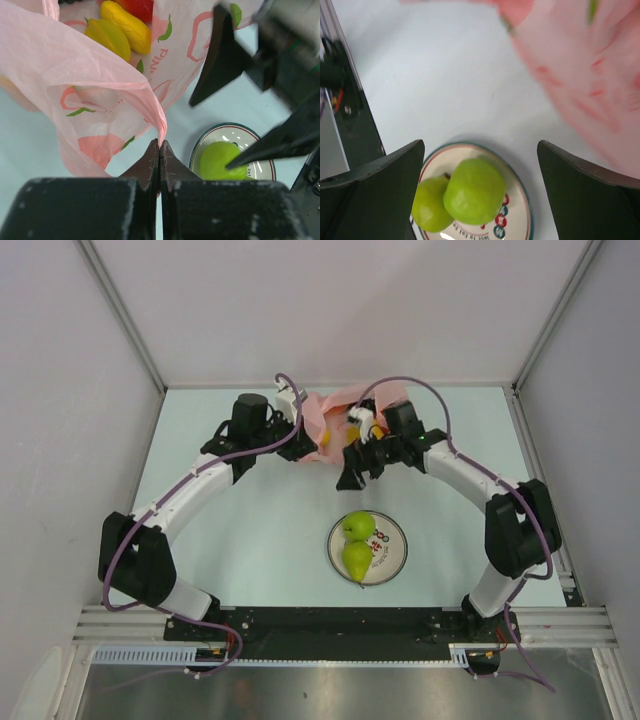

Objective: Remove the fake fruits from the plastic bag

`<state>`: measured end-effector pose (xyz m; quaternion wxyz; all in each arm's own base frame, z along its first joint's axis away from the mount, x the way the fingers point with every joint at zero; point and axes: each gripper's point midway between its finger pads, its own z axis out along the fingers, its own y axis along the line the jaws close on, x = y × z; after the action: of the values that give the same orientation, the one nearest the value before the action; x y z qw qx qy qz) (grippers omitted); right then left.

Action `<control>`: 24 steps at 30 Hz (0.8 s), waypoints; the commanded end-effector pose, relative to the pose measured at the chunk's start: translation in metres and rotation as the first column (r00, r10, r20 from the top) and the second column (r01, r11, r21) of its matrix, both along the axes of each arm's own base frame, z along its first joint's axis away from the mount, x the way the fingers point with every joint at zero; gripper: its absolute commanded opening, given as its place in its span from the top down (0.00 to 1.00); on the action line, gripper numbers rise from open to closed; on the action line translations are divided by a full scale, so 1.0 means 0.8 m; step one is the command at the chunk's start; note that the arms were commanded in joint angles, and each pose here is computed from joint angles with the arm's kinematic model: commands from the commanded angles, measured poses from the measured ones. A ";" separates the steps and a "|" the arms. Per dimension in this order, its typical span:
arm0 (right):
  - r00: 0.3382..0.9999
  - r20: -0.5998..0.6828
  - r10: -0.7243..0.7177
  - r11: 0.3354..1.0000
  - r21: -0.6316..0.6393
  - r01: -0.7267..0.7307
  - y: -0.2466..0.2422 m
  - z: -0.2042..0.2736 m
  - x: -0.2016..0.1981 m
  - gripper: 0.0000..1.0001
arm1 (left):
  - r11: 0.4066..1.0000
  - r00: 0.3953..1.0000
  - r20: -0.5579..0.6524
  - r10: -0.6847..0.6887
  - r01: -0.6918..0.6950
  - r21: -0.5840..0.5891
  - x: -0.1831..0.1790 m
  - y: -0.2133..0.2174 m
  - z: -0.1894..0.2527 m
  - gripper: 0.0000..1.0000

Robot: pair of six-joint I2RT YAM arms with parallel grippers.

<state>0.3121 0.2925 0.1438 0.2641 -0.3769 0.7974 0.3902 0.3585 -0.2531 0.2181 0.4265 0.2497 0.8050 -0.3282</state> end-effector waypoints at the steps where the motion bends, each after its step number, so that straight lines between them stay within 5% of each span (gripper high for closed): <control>1: 0.976 0.082 -0.202 0.970 0.156 0.187 -0.014 0.091 0.061 0.00 | 1.000 0.997 0.077 0.021 -0.022 0.007 0.004 0.010 0.032 1.00; 10: 0.929 0.060 -0.365 0.906 0.255 0.339 0.002 0.102 0.156 0.00 | 0.999 0.992 0.119 0.049 -0.050 0.005 0.000 0.020 0.052 1.00; 14: 0.903 0.029 -0.429 0.880 0.238 0.410 0.016 0.081 0.198 0.13 | 0.999 0.988 0.150 0.041 -0.043 0.005 -0.009 0.024 0.066 1.00; 19: 0.881 0.163 -0.444 0.895 0.126 0.428 0.033 0.034 0.229 0.31 | 0.998 0.986 0.156 0.058 -0.061 0.011 -0.020 0.034 0.065 1.00; 24: 0.823 0.327 -0.464 0.876 0.033 0.481 0.041 -0.006 0.262 0.31 | 0.999 0.984 0.180 0.019 -0.012 -0.038 -0.042 0.030 0.099 1.00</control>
<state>0.4907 0.3216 0.1396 0.4079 -0.2121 0.8319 0.3107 0.3390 -0.2309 0.2668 0.4819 0.2524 0.7833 -0.3008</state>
